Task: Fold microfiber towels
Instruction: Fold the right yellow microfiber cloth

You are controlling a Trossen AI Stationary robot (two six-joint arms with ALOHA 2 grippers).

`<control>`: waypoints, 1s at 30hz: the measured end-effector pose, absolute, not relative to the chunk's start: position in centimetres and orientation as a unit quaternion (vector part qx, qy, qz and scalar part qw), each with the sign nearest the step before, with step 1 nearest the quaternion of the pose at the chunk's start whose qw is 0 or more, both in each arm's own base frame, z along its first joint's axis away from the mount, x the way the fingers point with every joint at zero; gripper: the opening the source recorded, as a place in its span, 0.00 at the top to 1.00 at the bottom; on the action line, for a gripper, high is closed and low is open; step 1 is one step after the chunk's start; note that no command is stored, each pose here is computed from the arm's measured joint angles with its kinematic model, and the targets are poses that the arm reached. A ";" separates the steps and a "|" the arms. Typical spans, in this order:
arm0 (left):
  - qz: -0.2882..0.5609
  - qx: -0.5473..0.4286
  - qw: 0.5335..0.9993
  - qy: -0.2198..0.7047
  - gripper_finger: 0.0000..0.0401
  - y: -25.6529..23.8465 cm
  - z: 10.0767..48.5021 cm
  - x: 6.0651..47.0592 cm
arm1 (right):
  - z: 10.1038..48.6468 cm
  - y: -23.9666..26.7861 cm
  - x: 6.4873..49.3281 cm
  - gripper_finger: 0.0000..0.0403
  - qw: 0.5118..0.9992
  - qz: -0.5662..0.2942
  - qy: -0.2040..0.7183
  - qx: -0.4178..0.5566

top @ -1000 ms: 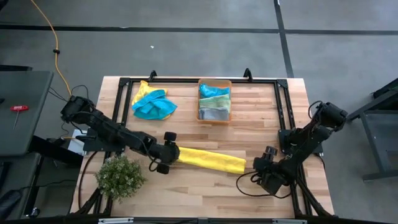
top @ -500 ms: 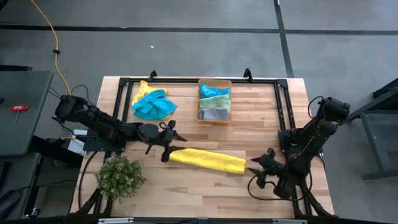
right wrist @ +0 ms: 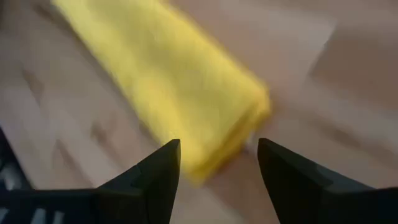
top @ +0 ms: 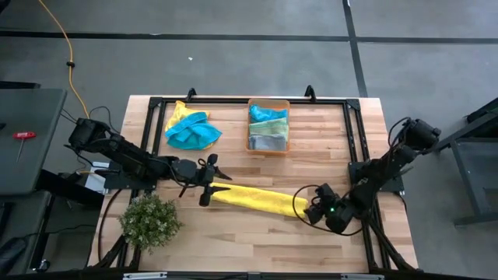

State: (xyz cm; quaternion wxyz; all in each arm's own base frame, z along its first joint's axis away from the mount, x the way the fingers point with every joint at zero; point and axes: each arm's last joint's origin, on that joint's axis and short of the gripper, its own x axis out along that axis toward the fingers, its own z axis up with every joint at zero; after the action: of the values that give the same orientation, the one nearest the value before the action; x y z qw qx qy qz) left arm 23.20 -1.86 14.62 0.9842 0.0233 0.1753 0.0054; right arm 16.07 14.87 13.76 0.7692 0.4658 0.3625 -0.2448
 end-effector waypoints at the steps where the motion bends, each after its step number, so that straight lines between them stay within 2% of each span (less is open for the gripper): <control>1: 0.005 0.023 0.984 0.175 0.62 -1.9 14.6 23.2 | 14.0 14.9 16.1 0.49 0.758 -0.240 0.374 0.478; 7: 0.009 0.020 0.984 0.175 0.62 -1.8 14.6 23.2 | 14.3 15.1 16.2 0.49 0.724 -0.254 0.363 0.529; 13: 0.013 0.021 0.984 0.176 0.62 -1.8 14.6 23.2 | 12.9 15.0 16.5 0.49 0.706 -0.295 0.351 0.539; 21: 0.024 0.023 0.984 0.177 0.62 -1.8 14.6 23.2 | 12.0 15.1 18.3 0.49 0.711 -0.277 0.332 0.555; 30: 0.029 0.024 0.984 0.177 0.62 -1.7 14.6 23.2 | 11.5 14.5 18.8 0.49 0.706 -0.296 0.341 0.546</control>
State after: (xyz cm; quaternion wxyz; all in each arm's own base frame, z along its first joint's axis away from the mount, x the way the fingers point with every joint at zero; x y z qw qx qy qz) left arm 23.19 -1.73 14.59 0.9835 0.0238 0.1768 0.0287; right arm 18.79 14.53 11.48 0.7061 0.5457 0.3407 -0.2958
